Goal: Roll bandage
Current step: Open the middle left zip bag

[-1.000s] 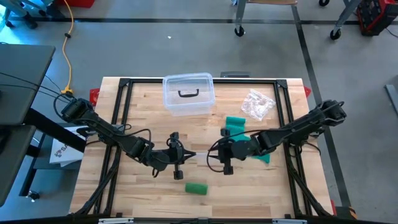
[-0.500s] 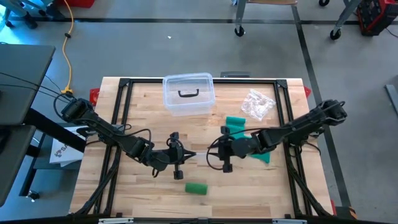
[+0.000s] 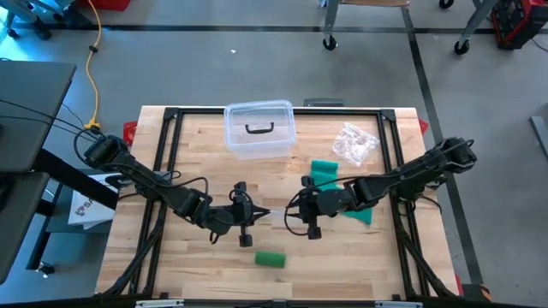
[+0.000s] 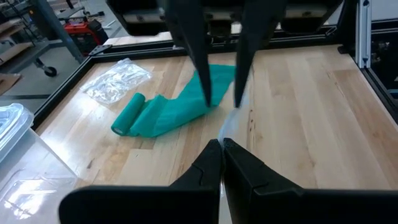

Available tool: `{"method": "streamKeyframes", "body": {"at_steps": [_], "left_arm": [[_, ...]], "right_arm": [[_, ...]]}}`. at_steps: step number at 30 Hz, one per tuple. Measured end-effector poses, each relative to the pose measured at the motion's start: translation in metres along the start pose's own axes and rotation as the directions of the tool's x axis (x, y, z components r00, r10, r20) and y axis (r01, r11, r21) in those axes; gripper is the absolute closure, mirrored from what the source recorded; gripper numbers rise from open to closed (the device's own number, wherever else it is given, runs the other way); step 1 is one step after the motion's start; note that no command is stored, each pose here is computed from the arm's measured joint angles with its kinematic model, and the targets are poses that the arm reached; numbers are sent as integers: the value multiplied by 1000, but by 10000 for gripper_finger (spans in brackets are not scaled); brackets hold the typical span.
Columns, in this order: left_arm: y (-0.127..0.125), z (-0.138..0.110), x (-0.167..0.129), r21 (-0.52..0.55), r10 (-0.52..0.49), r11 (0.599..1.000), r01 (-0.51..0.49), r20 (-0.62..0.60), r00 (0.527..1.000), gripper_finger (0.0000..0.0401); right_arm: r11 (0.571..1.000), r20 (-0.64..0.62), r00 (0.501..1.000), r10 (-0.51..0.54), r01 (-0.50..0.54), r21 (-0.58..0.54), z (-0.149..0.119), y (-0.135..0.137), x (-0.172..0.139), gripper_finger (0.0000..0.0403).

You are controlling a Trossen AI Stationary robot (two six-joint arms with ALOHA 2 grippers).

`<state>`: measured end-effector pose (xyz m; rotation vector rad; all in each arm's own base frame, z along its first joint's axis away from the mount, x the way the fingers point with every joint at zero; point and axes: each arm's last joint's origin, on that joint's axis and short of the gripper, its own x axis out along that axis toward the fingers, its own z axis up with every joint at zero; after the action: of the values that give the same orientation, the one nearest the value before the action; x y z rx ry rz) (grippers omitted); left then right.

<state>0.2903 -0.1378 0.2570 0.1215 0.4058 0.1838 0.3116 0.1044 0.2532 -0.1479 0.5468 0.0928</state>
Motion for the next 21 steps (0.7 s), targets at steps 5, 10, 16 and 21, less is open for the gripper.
{"method": "streamKeyframes", "body": {"at_steps": [5,10,16,21], "left_arm": [[0,0,0,0,0,1000,0,0,1000,401],[0,0,0,-2,0,1000,0,2,1000,401],[0,0,0,-1,1,1000,-1,0,1000,401],[0,-1,0,3,1,1000,-1,-5,1000,401]], "right_arm": [[1000,-36,999,-13,13,-4,-7,2,10,316],[994,-39,993,-114,114,-3,-8,0,12,316],[980,-34,979,-199,199,0,-6,-4,7,316],[972,-30,972,-233,233,10,-1,-7,-12,316]]}}
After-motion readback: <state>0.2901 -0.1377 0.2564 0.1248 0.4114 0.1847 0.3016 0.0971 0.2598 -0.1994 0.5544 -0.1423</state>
